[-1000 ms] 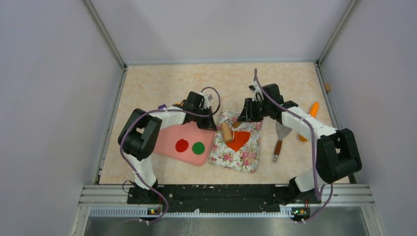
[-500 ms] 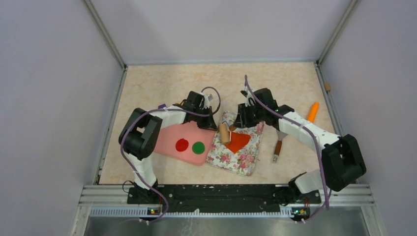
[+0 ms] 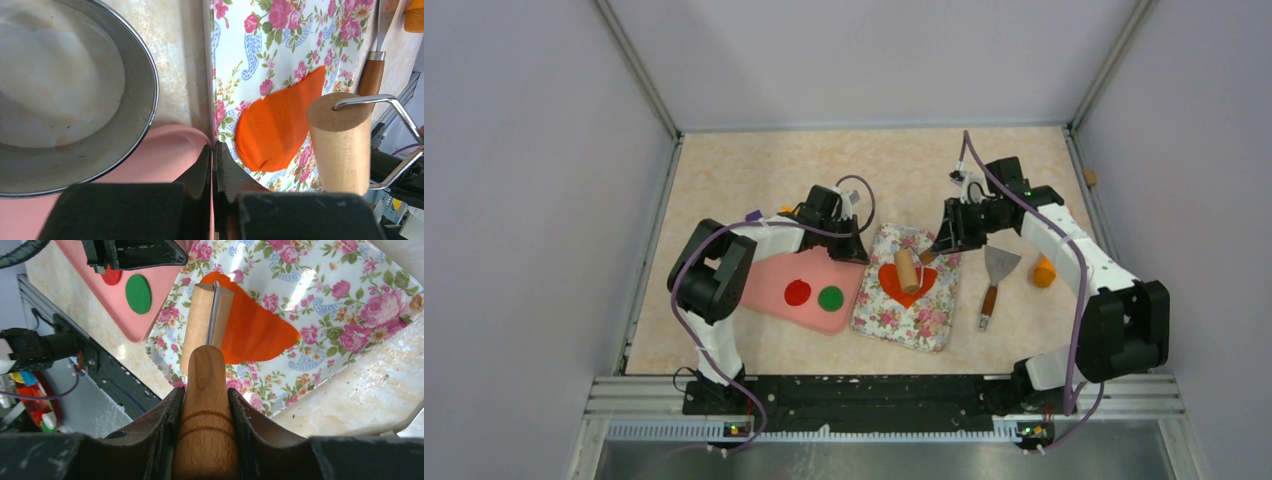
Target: Roll out the dumpling wrappers from the dough
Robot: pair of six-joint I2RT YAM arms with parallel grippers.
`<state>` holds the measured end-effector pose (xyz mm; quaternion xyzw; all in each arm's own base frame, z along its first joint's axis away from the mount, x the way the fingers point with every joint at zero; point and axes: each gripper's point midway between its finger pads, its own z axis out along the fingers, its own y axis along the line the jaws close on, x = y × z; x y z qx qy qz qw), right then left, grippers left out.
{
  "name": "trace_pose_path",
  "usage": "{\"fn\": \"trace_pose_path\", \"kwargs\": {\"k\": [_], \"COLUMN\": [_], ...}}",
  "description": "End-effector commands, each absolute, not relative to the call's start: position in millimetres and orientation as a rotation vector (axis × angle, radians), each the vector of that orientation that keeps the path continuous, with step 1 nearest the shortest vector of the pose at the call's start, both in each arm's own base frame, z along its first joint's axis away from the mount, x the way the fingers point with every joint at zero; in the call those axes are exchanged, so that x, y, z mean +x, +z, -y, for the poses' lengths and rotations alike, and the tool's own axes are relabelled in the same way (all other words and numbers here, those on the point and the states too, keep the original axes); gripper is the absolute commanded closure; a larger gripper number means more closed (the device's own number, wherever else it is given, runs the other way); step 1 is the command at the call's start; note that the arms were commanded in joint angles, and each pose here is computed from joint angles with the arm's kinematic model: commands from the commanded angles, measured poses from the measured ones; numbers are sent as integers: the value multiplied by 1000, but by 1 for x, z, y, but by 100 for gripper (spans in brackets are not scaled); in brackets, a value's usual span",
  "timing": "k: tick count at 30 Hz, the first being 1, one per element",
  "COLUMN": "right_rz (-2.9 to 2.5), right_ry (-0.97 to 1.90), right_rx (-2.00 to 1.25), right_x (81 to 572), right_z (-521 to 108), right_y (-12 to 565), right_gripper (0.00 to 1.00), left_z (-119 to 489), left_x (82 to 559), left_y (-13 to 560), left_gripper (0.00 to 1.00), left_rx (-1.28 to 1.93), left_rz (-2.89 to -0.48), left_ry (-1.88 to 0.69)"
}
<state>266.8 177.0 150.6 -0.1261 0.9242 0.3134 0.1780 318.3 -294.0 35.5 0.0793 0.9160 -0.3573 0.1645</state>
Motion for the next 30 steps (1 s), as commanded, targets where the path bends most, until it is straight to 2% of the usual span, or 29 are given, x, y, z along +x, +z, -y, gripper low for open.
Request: {"fn": "trace_pose_path", "kwargs": {"k": [1, 8, 19, 30], "right_rz": [-2528, -2529, -2580, -2647], "right_ry": [1087, 1134, 877, 839], "right_rx": [-361, -339, -414, -482], "right_x": [253, 249, 259, 245], "right_z": [-183, -187, -175, -194], "right_y": [176, 156, 83, 58], "right_gripper": [100, 100, 100, 100], "left_z": [275, 275, 274, 277], "left_x": [322, 322, 326, 327], "left_y": [-8, -10, -13, -16], "left_gripper": [100, 100, 100, 100], "left_rx": [190, 194, 193, 176], "left_rz": [-2677, -2682, -2681, -2689], "left_ry": [-824, -813, -800, -820]}}
